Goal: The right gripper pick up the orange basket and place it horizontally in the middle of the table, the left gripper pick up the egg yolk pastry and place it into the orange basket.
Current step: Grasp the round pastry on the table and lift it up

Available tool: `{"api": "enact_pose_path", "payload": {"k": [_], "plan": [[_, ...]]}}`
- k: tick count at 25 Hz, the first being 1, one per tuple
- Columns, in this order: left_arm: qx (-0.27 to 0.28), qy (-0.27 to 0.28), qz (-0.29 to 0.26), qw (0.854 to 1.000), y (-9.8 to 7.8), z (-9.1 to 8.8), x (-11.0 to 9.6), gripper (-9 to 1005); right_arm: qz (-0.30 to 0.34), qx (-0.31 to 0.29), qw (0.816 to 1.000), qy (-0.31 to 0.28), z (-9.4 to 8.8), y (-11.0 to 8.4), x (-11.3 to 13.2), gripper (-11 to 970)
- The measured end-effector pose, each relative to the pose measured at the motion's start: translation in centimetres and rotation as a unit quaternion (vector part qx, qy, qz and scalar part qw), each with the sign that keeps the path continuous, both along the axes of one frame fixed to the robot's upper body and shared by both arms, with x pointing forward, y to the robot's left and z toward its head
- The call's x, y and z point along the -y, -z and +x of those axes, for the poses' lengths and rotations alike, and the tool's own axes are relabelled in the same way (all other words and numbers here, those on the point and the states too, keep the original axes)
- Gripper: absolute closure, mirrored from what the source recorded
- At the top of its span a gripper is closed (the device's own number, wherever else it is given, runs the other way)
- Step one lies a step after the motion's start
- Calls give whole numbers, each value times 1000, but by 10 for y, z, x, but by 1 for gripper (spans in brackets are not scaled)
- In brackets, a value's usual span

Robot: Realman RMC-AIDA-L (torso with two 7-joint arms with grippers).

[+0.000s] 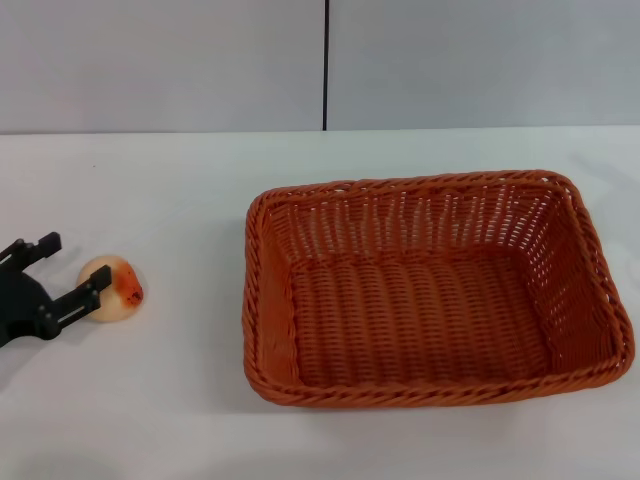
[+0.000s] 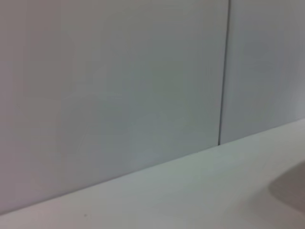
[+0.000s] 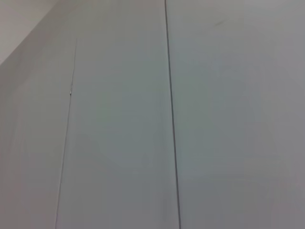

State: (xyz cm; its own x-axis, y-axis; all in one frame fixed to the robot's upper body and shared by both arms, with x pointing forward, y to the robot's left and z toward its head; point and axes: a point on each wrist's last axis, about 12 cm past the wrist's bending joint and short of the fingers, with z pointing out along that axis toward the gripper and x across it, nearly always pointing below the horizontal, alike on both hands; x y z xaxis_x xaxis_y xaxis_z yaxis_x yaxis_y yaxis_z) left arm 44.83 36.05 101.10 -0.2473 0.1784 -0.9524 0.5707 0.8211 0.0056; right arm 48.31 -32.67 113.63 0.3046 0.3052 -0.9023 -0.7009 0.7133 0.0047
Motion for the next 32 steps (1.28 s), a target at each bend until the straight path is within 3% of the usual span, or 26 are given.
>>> {"api": "enact_pose_path", "payload": {"k": [5,12,22,32], "plan": [[-15,-11,-1,1000,3,-9,-5,204,-1,3,1000,2,5,-2,-1,505],[-53,28,-7,998,7,-8,5,205,-6,2,1000,9,12,-3,-1,504],[-40,37,-10,998,1,-4,6,205,-13,2,1000,17,14,-1,-2,504],[-49,41,-2,998,5,-5,7,625,-10,-3,1000,18,13,2,-2,505]]}}
